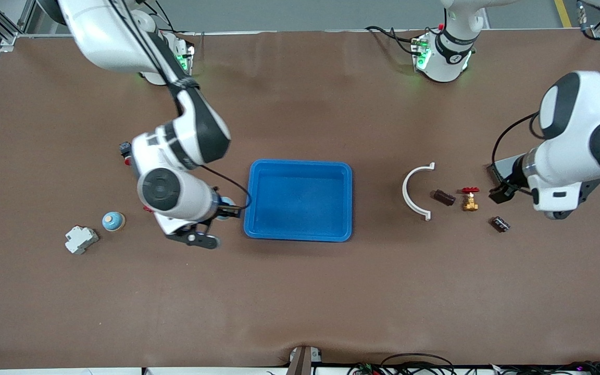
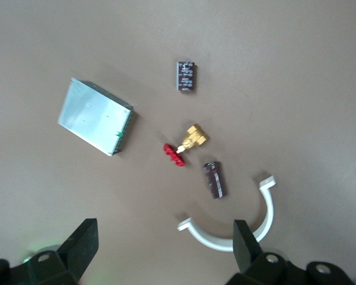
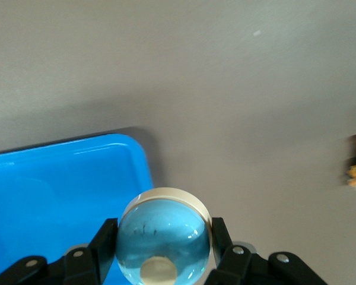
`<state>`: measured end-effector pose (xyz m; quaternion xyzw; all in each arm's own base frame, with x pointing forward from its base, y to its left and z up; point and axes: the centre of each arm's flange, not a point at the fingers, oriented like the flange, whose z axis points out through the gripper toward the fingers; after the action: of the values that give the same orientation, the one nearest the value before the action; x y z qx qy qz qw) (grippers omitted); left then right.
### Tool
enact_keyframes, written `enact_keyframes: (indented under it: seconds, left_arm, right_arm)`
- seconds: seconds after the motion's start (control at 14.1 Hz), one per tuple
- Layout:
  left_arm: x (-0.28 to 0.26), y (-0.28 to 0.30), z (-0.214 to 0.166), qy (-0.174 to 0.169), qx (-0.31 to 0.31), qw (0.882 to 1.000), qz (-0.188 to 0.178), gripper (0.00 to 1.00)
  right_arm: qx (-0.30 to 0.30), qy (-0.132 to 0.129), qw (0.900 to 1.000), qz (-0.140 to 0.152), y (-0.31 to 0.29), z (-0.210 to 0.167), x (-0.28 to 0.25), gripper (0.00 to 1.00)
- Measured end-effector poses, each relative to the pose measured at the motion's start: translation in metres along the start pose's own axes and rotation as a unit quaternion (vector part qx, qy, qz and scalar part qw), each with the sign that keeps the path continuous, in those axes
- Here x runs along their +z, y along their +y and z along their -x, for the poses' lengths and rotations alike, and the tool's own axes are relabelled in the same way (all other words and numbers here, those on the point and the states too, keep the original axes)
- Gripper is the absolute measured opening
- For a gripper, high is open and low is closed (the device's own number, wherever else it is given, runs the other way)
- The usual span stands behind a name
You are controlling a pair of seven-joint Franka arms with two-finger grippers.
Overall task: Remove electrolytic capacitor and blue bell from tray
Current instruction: 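Lower the bell beside the first bell while the left gripper withdraws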
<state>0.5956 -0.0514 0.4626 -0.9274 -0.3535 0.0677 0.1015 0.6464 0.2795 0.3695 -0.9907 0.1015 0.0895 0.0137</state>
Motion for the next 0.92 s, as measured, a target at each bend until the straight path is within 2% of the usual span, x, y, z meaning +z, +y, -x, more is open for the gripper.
enact_keyframes:
  seconds: [0.21, 0.5, 0.64, 0.92]
  left_arm:
    - [-0.037, -0.015, 0.01, 0.02, 0.074, 0.997, 0.01, 1.0]
    - [-0.073, -0.03, 0.021, 0.044, 0.172, 0.984, 0.018, 1.0]
    - [-0.092, -0.037, 0.022, 0.046, 0.188, 0.981, 0.019, 1.0]
    - [-0.128, -0.046, 0.022, 0.065, 0.189, 0.979, 0.033, 1.0]
  right_arm:
    - [-0.034, 0.006, 0.999, -0.007, 0.051, -0.007, -0.001, 0.69]
    - [-0.082, 0.055, 0.995, -0.023, 0.114, -0.015, 0.059, 0.69]
    - [-0.1, 0.063, 0.993, -0.022, 0.143, -0.016, 0.09, 0.69]
    - [-0.12, 0.054, 0.991, -0.018, 0.17, -0.019, 0.106, 0.69]
